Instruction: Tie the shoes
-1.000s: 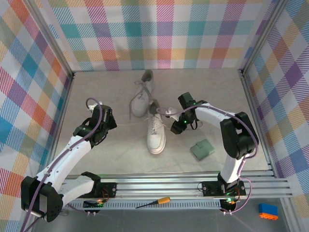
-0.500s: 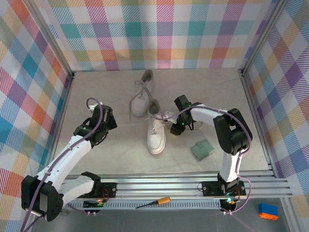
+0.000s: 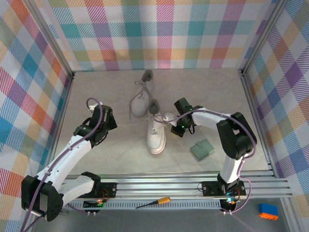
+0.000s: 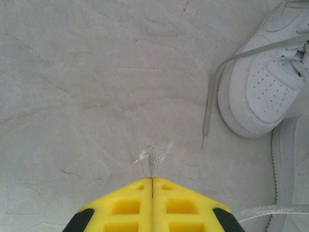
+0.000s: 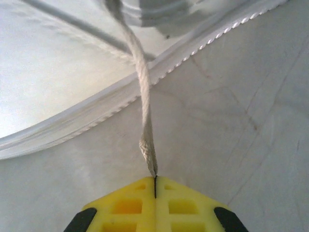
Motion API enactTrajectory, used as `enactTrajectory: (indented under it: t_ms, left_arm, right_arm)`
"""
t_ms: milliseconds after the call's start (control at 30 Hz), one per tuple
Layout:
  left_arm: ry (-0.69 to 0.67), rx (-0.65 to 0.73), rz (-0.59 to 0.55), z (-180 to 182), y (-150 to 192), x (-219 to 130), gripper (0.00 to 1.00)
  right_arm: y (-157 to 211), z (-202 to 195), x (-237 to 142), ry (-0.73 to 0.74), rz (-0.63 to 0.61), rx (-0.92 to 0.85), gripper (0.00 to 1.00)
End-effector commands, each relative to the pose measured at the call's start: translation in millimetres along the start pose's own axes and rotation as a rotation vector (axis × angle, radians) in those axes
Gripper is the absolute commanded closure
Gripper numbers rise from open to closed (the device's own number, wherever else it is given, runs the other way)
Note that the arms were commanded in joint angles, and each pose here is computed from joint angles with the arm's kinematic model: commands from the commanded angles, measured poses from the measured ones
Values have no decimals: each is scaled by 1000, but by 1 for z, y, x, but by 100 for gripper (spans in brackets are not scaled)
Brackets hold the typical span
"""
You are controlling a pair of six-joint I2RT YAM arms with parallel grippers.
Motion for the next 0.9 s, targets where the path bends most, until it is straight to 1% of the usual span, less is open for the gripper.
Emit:
enactTrajectory:
  t_ms: [0,100,133,233,333,500,600,633,767,867]
  left_arm:
    - [37,-5,-7,-4,-7,-11,100]
    - [51,-5,-5,-5,-8,-13,100]
    - [57,-6,-7,-6,-9,-15,100]
    - [81,-5,-6,-7,-10,-18,100]
    - [100,-4,5,-10,-10,-18,100]
    - [109,-5,14,-11,-10,-18,100]
    - [112,-12,17,-10,-10,-19,100]
    - [113,-13,18,-10,-9,-19,100]
    - [109,-21,28,-9,-8,-19,100]
    - [108,-23,34,-9,-7,-19,100]
  right_arm:
    - [-24,18,-52,-74,-172,245,100]
    - [-33,32,-77,-210,-228,425,100]
    - [-37,38,-83,-283,-249,494,100]
    - [-60,54,-98,-467,-337,518,100]
    - [-88,67,-115,-581,-447,494,100]
    - [-140,72,-138,-687,-652,495,100]
    - [-166,65,-145,-721,-813,529,100]
    - [-173,61,-148,-728,-876,548,100]
    - [-194,45,-155,-737,-1061,641,100]
    - [-197,31,-150,-715,-1188,796,100]
Point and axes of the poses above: each hand's point on the last joint's axis, 136 mm out from that joint toward the fingers, its own x axis out along the fingers, its own z axis along the line the jaws close on, y = z × x, the point moved 10 cm from there along -x, back along the fingers, and after that the axes turned 3 degrees about -x, right-handed, at the moved point
